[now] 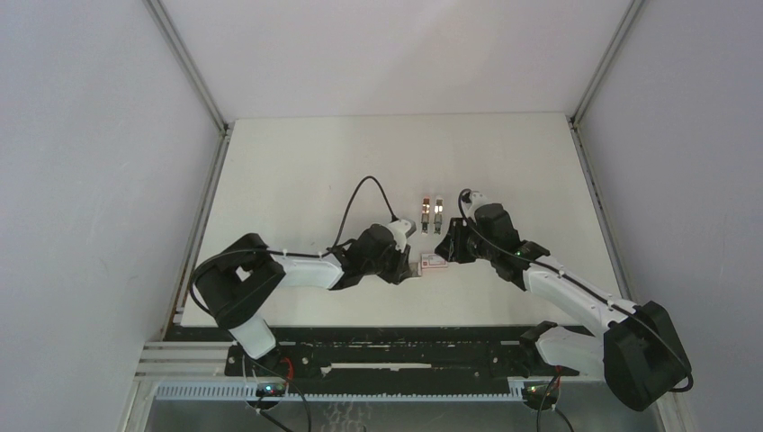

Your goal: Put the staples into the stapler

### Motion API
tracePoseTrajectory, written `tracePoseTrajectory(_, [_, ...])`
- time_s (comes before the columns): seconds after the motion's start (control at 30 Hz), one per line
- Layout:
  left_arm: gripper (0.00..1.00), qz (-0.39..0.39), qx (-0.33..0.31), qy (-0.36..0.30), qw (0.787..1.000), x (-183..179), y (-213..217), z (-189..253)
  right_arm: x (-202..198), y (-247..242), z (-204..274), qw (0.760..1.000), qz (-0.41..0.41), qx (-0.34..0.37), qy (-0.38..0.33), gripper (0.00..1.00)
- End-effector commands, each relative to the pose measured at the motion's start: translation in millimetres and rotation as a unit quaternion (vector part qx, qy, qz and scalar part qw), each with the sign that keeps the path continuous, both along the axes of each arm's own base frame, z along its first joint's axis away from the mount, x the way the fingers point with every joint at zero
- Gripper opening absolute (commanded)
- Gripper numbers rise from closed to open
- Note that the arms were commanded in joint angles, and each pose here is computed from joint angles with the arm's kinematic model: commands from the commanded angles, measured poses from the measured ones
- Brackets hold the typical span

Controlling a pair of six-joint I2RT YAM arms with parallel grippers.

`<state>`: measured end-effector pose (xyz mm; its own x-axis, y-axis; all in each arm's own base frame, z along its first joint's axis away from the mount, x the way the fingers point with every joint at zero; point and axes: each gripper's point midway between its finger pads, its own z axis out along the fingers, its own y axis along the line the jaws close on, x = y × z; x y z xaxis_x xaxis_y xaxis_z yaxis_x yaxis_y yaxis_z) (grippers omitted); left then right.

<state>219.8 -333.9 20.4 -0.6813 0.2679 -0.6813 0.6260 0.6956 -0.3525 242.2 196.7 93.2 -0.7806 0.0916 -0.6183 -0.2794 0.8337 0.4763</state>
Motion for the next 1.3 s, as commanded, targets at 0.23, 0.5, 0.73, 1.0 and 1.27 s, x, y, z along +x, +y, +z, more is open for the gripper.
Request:
tracePoseTrajectory(0.23, [0.31,0.023,0.003,-0.074,0.997,24,-14,39,5,-1,9,1.0,0.004,0.01,-0.029,0.31])
tracePoseTrajectory(0.5, [0.36,0.005,-0.007,-0.08,0.997,15,-25,42,5,-3,9,1.0,0.003,0.013,-0.027,0.31])
tracePoseTrajectory(0.73, [0.38,0.003,0.0,-0.081,0.997,15,-26,37,5,-4,9,1.0,0.002,0.013,-0.027,0.31])
tracePoseTrajectory(1.0, [0.43,0.006,0.002,-0.085,0.996,17,-28,39,4,-4,8,1.0,0.004,0.014,-0.025,0.31])
tracePoseTrajectory(1.27, [0.49,0.005,-0.007,-0.092,0.996,16,-33,47,5,-4,7,1.0,0.003,0.013,-0.024,0.31])
